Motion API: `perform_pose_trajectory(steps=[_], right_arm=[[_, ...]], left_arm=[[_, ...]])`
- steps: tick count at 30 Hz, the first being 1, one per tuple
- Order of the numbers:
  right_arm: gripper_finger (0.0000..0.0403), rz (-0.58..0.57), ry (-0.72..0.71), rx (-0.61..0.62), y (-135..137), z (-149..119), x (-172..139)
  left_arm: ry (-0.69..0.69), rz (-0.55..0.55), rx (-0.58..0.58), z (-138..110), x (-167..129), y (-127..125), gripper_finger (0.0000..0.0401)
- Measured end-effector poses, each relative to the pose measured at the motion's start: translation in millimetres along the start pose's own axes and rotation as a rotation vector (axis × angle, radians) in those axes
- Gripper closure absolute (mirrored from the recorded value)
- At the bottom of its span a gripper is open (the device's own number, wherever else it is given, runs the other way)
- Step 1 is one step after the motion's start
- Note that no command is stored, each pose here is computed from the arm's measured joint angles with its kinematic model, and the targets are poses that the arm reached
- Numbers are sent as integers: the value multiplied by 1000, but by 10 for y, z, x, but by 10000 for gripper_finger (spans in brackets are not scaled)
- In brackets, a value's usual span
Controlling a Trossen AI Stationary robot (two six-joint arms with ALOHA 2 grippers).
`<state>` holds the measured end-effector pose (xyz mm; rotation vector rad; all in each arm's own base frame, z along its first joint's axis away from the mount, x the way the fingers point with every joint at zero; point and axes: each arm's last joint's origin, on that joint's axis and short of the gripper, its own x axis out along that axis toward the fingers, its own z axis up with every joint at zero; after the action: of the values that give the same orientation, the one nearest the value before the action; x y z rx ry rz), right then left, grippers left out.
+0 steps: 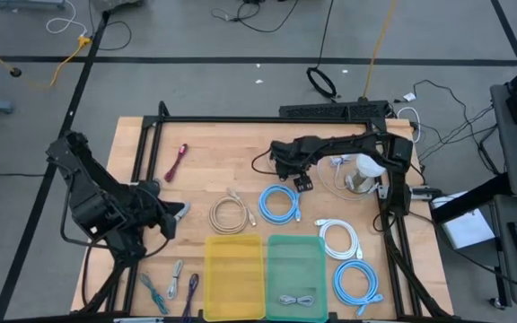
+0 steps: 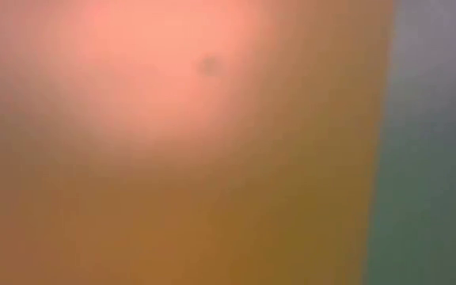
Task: Pick & Place USB Port
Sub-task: Put the large top brown charger cable into the yellow bin
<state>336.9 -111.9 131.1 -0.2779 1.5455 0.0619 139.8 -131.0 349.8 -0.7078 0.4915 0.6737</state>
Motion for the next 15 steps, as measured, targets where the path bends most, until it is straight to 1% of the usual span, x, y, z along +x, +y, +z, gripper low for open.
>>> perform_pose_trajectory(steps=[3, 5, 8, 11, 12, 13, 15], right_arm=[[159, 18, 8, 52, 23, -7, -5], [198, 38, 16, 80, 52, -9, -2], [272, 55, 13, 101, 85, 4, -3], [356, 37, 23, 97, 106, 13, -8], [374, 26, 32, 98, 107, 10, -8], [382, 13, 44, 103, 105, 3, -9], [384, -52, 78, 124, 91, -6, -4]], left_arm=[[-2, 2, 2, 1, -1, 4, 391], [-9, 3, 5, 4, -1, 7, 391], [-25, -1, 8, 8, -1, 6, 391], [-29, -2, 11, 9, -1, 6, 395], [-29, -2, 11, 10, -1, 6, 397], [-29, -2, 11, 10, -1, 6, 398], [-29, -2, 11, 10, -1, 6, 397]])
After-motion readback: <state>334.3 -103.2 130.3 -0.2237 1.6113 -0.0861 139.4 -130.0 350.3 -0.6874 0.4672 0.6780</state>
